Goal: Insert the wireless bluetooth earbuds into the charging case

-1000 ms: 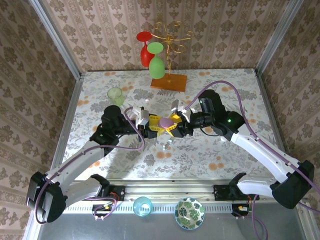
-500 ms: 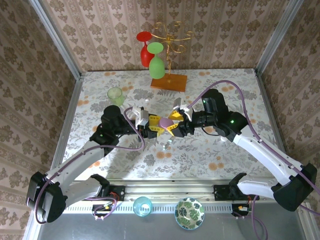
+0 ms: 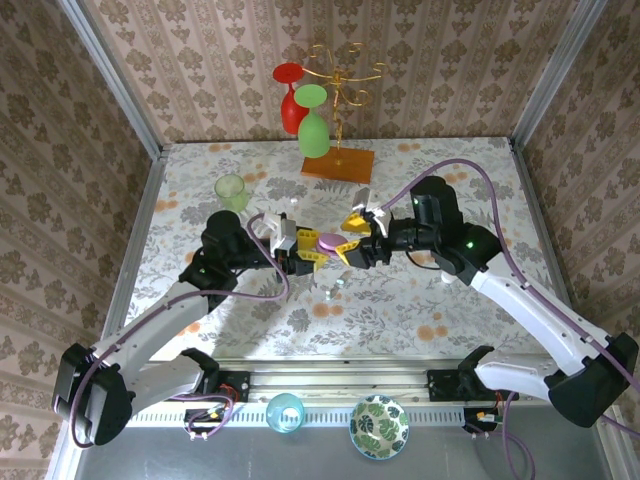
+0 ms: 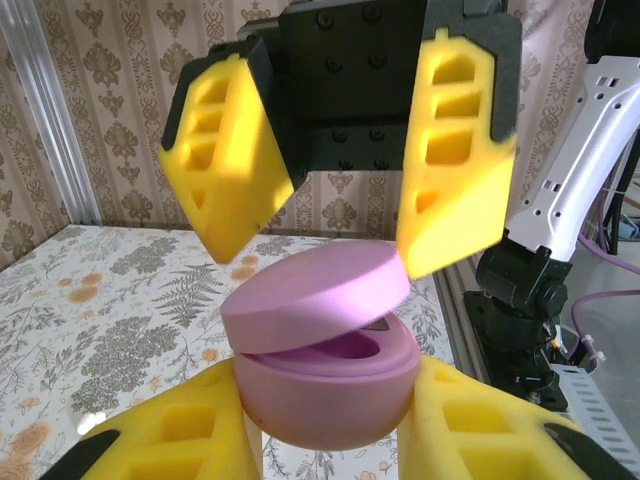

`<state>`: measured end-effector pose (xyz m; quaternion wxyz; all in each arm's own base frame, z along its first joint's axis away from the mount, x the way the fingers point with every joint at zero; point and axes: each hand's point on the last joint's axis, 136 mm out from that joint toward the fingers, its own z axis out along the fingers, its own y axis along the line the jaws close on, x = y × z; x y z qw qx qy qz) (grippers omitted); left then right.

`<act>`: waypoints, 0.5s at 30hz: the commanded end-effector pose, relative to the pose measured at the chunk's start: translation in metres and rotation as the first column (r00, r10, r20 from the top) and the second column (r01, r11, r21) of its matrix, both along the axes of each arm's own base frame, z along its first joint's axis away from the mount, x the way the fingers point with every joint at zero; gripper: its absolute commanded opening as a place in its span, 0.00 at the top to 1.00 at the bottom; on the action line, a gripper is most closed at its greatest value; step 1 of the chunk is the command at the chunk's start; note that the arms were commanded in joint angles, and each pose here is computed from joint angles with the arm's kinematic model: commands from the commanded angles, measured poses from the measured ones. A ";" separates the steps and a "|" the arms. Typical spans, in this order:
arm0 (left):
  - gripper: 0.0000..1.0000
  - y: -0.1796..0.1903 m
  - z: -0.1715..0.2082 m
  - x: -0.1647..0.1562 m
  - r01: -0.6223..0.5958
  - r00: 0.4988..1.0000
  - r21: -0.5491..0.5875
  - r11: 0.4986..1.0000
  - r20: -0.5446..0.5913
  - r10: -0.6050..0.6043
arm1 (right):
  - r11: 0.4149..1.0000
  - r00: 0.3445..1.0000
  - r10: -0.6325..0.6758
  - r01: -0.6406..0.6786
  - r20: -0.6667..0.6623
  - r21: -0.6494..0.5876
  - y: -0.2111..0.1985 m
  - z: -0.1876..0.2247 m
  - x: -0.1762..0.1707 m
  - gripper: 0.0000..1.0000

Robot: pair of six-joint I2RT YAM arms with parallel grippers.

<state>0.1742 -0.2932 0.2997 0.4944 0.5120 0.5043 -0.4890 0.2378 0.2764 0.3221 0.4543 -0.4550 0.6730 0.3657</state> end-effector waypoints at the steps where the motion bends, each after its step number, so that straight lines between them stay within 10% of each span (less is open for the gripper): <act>1: 0.82 0.002 0.013 -0.018 0.076 0.996 -0.039 0.996 0.059 -0.074 | 0.992 0.991 -0.123 0.121 0.052 0.034 -0.011 0.013 0.023 0.42; 15: 0.82 0.003 0.016 -0.016 0.067 0.996 -0.052 0.996 0.067 -0.063 | 0.992 0.991 -0.110 0.103 0.080 0.078 -0.013 0.027 0.017 0.28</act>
